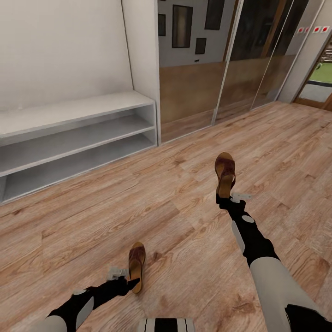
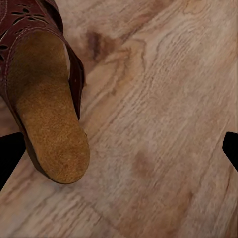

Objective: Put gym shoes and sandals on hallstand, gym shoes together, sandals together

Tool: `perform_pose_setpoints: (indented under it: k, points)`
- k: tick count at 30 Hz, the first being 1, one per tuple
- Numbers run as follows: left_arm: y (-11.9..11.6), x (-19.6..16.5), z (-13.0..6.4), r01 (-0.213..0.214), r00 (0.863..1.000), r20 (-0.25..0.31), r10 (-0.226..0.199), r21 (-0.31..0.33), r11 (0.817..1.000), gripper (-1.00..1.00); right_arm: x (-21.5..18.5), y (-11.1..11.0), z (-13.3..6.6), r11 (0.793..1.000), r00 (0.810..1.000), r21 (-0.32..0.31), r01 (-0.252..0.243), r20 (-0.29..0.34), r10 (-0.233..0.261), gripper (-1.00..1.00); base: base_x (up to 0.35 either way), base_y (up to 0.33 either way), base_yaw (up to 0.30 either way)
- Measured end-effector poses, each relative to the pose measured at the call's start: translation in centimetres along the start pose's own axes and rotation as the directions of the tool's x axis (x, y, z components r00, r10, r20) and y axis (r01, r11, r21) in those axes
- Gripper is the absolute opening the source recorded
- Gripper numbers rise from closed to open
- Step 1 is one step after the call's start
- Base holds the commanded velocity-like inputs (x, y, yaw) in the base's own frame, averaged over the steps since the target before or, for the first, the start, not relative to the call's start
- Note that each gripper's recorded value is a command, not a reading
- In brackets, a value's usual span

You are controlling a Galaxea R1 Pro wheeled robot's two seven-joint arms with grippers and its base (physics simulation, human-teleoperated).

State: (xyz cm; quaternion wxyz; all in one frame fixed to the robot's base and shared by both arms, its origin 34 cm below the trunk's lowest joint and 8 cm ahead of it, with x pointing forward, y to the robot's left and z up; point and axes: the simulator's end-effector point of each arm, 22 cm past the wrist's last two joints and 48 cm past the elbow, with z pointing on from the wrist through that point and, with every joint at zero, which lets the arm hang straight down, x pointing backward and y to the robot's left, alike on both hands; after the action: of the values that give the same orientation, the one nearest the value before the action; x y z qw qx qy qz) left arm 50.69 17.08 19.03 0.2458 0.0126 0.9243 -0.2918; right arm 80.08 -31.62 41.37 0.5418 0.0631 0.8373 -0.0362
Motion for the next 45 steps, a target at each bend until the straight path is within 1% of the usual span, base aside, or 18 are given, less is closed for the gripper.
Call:
perform_pose_setpoints:
  k: [2, 3, 4, 7, 8, 9, 13, 16, 20, 24, 30, 39, 45]
  points:
    - [0.0, -0.1, 0.8, -0.002, 1.000, 0.016, 0.003, -0.055, 0.998, 1.00, 0.0, 0.0, 0.0, 1.000, 1.000, 0.000, 0.000, 0.000, 0.000, -1.00, 0.000, 0.000, 0.000]
    - [0.0, -0.2, 1.0, -0.004, 1.000, 0.022, 0.005, -0.071, 0.997, 1.00, 0.0, 0.0, 0.0, 1.000, 1.000, 0.000, 0.000, 0.000, 0.000, -1.00, 0.000, 0.000, 0.000]
    - [0.1, -0.5, 1.9, -0.006, 0.999, 0.048, 0.013, -0.147, 0.989, 1.00, 0.0, 0.0, 0.0, 1.000, 1.000, 0.000, 0.000, 0.000, 0.000, -1.00, 0.000, 0.000, 0.000]
    - [-0.1, -0.6, 2.6, 0.003, 0.998, 0.059, 0.009, -0.200, 0.980, 1.00, 0.0, 0.0, 0.0, 1.000, 1.000, 0.000, 0.000, 0.001, 0.000, -1.00, 0.000, 0.000, 0.000]
    - [-0.4, -0.5, 3.1, 0.012, 0.998, 0.064, 0.003, -0.241, 0.970, 1.00, 0.0, 0.0, 0.0, 1.000, 1.000, 0.000, 0.000, 0.001, 0.000, -1.00, 0.000, 0.000, 0.000]
    - [-0.5, -0.4, 3.3, 0.018, 0.998, 0.066, -0.001, -0.261, 0.965, 1.00, -0.1, 0.0, 0.0, 1.000, 1.000, 0.000, 0.000, 0.001, 0.000, -1.00, 0.000, 0.000, 0.000]
    - [-0.3, -0.3, 3.5, 0.029, 0.998, 0.068, -0.008, -0.316, 0.948, 1.00, -0.6, 0.0, 0.0, 1.000, 1.000, 0.001, 0.000, 0.013, 0.000, -1.00, 0.000, 0.000, 0.000]
    - [-0.2, -0.2, 3.5, 0.034, 0.998, 0.069, -0.011, -0.329, 0.944, 1.00, -0.8, -0.1, 0.0, 1.000, 1.000, 0.001, 0.000, 0.016, 0.000, -1.00, 0.000, 0.000, 0.000]
    - [-0.1, -0.1, 3.5, 0.037, 0.998, 0.069, -0.015, -0.335, 0.941, 1.00, -0.8, 0.0, 0.0, 1.000, 1.000, 0.001, 0.000, 0.017, 0.000, -1.00, 0.000, 0.000, 0.000]
    - [0.1, 1.0, 3.4, 0.041, 0.998, 0.049, -0.026, -0.341, 0.939, 1.00, -0.8, -0.1, 0.0, 1.000, 1.000, 0.001, 0.000, 0.018, 0.000, -1.00, 0.000, 0.000, 0.000]
    - [0.3, 1.2, 3.3, 0.042, 0.999, 0.045, -0.028, -0.344, 0.938, 1.00, -0.8, -0.1, 0.0, 1.000, 1.000, 0.001, 0.000, 0.018, 0.000, -1.00, 0.000, 0.000, 0.000]
    - [1.3, 3.3, 3.8, 0.051, 0.999, 0.012, -0.050, -0.353, 0.934, 1.00, 2.2, -0.1, 0.9, 1.000, 1.000, 0.004, 0.005, -0.025, -0.005, -1.00, 0.000, 0.000, 0.000]
    - [1.4, 3.7, 4.0, 0.053, 0.998, 0.006, -0.055, -0.354, 0.934, 1.00, 2.1, -0.2, 1.1, 1.000, 1.000, 0.006, 0.006, -0.019, -0.006, -1.00, 0.000, 0.000, 0.000]
